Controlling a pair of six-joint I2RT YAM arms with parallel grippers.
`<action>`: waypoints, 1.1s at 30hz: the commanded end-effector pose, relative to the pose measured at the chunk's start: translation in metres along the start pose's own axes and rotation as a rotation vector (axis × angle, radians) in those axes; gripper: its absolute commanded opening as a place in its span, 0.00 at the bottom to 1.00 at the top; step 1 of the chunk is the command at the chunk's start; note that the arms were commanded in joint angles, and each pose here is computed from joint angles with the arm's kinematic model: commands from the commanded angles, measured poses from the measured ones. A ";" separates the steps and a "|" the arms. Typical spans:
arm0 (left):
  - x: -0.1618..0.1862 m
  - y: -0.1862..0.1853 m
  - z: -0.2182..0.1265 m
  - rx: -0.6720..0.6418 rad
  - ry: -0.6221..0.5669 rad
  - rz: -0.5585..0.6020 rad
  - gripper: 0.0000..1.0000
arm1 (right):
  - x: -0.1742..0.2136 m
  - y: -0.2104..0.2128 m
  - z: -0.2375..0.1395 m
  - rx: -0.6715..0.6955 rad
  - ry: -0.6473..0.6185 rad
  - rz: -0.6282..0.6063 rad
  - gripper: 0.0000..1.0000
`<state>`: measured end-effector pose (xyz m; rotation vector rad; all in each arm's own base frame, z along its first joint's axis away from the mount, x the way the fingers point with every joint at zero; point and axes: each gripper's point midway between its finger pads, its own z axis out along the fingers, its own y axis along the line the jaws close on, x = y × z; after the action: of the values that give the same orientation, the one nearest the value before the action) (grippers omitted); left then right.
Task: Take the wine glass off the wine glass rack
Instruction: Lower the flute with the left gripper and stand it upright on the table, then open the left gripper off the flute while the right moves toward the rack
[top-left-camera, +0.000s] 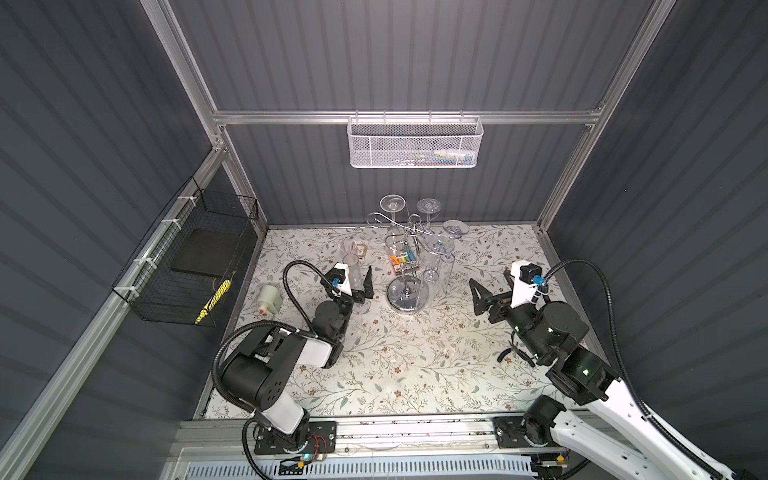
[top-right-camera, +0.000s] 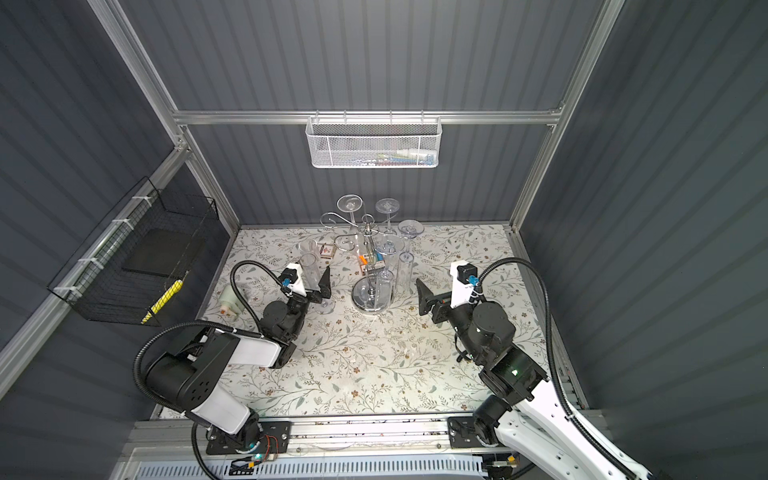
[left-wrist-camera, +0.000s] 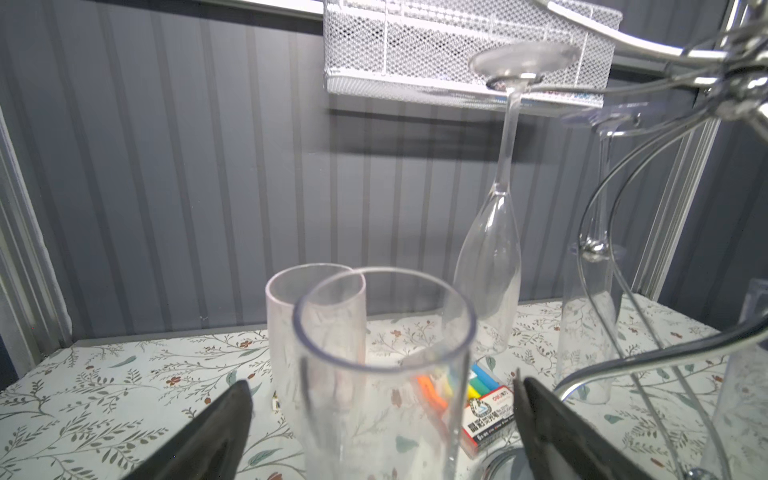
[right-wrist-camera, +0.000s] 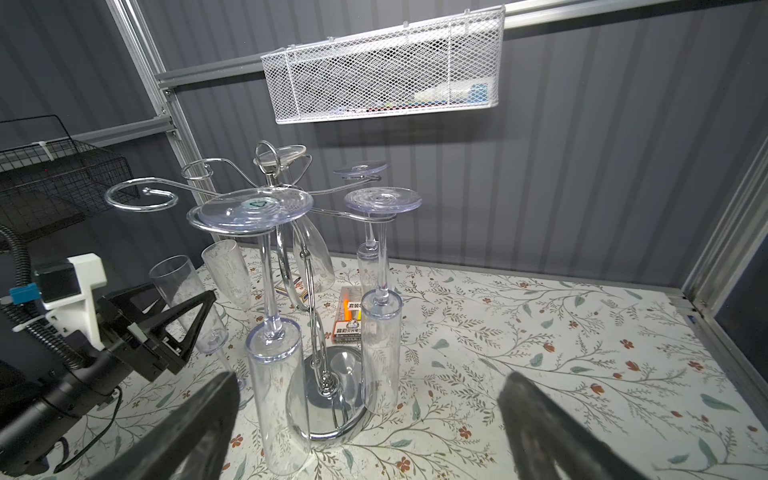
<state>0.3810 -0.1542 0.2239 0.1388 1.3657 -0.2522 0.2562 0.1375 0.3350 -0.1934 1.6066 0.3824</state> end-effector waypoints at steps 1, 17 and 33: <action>-0.022 0.002 -0.006 0.007 -0.050 0.011 1.00 | -0.003 -0.002 -0.002 0.005 -0.009 0.019 0.99; -0.110 0.004 -0.015 0.004 0.033 -0.005 1.00 | -0.047 -0.028 -0.023 0.141 -0.086 0.396 0.99; -0.188 0.002 -0.026 0.026 0.061 0.068 1.00 | -0.103 0.054 0.025 -0.453 0.064 0.642 0.99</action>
<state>0.3260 -0.1304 0.4019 0.1822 1.4018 -0.2454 0.2849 0.1463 0.4218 0.1435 1.6259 0.9004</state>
